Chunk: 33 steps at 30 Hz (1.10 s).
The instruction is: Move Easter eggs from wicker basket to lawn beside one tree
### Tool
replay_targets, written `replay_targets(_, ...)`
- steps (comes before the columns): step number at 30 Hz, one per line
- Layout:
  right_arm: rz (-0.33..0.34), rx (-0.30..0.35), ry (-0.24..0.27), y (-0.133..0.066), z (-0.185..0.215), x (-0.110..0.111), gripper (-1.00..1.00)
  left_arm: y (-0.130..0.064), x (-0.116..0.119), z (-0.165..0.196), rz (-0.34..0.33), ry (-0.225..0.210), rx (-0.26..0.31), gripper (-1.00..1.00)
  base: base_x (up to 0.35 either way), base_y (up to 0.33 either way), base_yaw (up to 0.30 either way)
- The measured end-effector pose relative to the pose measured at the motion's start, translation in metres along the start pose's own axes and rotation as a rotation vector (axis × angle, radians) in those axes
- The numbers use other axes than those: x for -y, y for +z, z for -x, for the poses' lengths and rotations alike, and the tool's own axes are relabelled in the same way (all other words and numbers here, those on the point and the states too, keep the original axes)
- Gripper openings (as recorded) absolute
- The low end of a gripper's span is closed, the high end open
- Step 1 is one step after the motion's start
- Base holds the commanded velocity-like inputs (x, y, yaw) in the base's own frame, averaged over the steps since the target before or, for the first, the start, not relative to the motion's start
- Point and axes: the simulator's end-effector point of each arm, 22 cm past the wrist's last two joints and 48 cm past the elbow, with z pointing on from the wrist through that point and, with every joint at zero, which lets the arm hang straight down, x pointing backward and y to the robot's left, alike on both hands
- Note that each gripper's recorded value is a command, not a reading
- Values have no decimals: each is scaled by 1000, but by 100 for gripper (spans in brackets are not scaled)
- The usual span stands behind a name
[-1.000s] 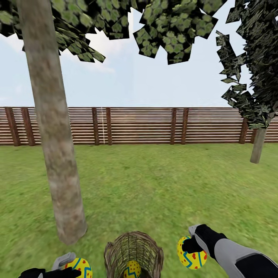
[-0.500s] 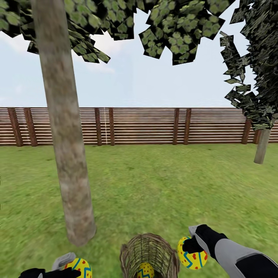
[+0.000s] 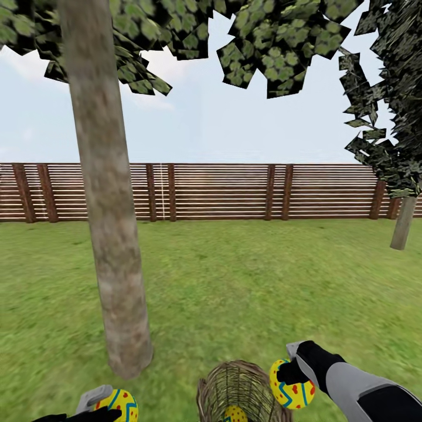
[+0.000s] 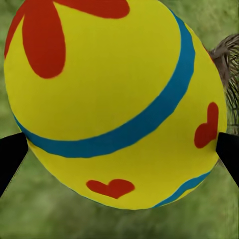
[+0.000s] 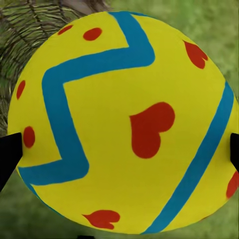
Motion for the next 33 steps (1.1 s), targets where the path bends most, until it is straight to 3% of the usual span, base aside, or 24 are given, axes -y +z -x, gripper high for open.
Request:
replay_targets(23, 1, 0, -1, 0, 0, -1, -100, -5, -12, 6, 14, -3, 7, -100, -162, 283, 0)
replay_targets(26, 2, 0, -1, 0, 0, -1, -100, -30, -58, 34, 85, 23, 46, -100, -127, 312, 0)
replay_targets(29, -1, -23, 3, 3, -11, 0, -100, -79, -110, 96, 182, 90, 146, -100, -49, 306, 0)
replay_targets(31, -1, -31, 8, 4, -14, 1, -100, -87, -114, 106, 193, 116, 158, -100, -4, 302, 0)
replay_targets(33, -7, -32, 12, 4, -16, 6, -100, -79, -97, 97, 174, 134, 113, -100, -1, 302, 0)
